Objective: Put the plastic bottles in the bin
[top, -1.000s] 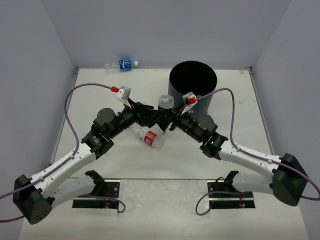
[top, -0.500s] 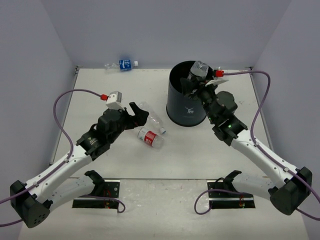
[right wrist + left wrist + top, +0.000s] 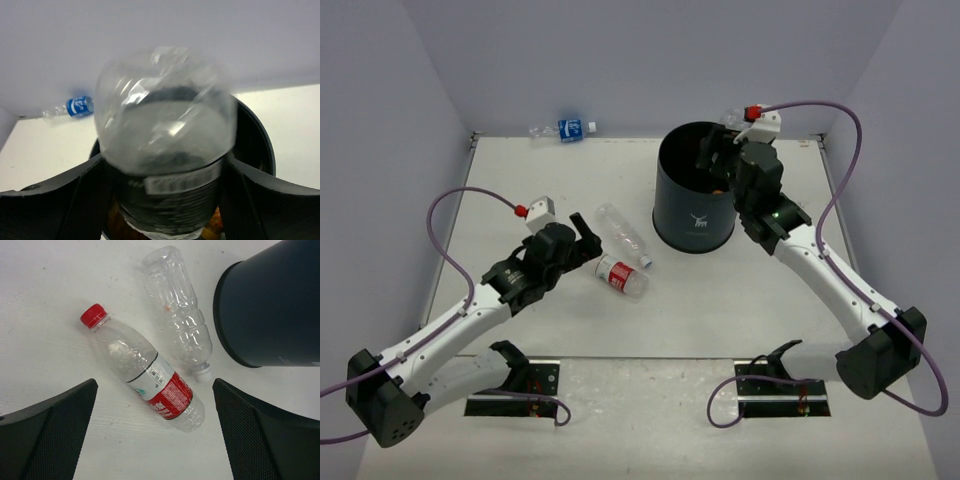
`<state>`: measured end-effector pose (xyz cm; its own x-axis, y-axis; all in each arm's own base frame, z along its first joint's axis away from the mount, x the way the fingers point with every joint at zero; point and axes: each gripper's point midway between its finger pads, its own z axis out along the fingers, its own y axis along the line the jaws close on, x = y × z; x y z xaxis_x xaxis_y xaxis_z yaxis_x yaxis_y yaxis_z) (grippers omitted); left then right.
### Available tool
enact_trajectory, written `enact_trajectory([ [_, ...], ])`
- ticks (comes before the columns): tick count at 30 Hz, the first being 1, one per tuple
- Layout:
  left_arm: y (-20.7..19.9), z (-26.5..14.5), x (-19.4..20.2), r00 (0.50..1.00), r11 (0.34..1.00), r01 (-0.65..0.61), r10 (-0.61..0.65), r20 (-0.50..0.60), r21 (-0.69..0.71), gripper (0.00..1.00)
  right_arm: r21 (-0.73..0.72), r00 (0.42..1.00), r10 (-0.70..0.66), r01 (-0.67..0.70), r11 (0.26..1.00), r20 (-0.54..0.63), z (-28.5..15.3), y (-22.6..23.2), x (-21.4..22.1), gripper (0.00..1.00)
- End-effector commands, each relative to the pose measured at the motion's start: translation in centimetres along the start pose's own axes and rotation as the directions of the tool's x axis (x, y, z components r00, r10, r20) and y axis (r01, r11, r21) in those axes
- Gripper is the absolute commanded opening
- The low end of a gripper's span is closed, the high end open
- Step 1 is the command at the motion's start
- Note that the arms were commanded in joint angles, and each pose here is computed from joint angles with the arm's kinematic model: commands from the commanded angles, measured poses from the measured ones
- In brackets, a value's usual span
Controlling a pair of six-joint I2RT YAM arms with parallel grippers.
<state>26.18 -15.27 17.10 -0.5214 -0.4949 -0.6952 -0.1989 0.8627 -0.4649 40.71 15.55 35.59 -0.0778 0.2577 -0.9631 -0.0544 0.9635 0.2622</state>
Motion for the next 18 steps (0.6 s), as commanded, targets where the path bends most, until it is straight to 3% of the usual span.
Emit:
enact_trajectory([
  [1,0.1,-0.1,-1.2,0.998,0.998,0.052,-0.05,0.045,-0.042,1.0,0.062,1.0,-0.006,0.006,0.998,0.005,-0.8,-1.2,-1.4,0.91],
  [3,0.0,-0.1,-1.2,0.997,0.997,0.062,-0.06,0.047,-0.042,1.0,0.049,1.0,-0.008,0.007,0.999,0.007,-1.1,-1.1,-1.5,0.98],
  [12,0.8,0.9,-0.4,0.996,0.992,0.088,-0.085,0.034,-0.089,1.0,0.002,0.999,0.043,-0.043,0.999,0.004,-4.5,-1.5,-2.0,0.99],
  [18,1.0,3.1,1.5,0.994,0.991,0.071,-0.079,-0.071,-0.109,1.0,0.036,0.995,0.101,-0.101,0.994,0.003,-8.7,-4.5,-0.1,0.99],
])
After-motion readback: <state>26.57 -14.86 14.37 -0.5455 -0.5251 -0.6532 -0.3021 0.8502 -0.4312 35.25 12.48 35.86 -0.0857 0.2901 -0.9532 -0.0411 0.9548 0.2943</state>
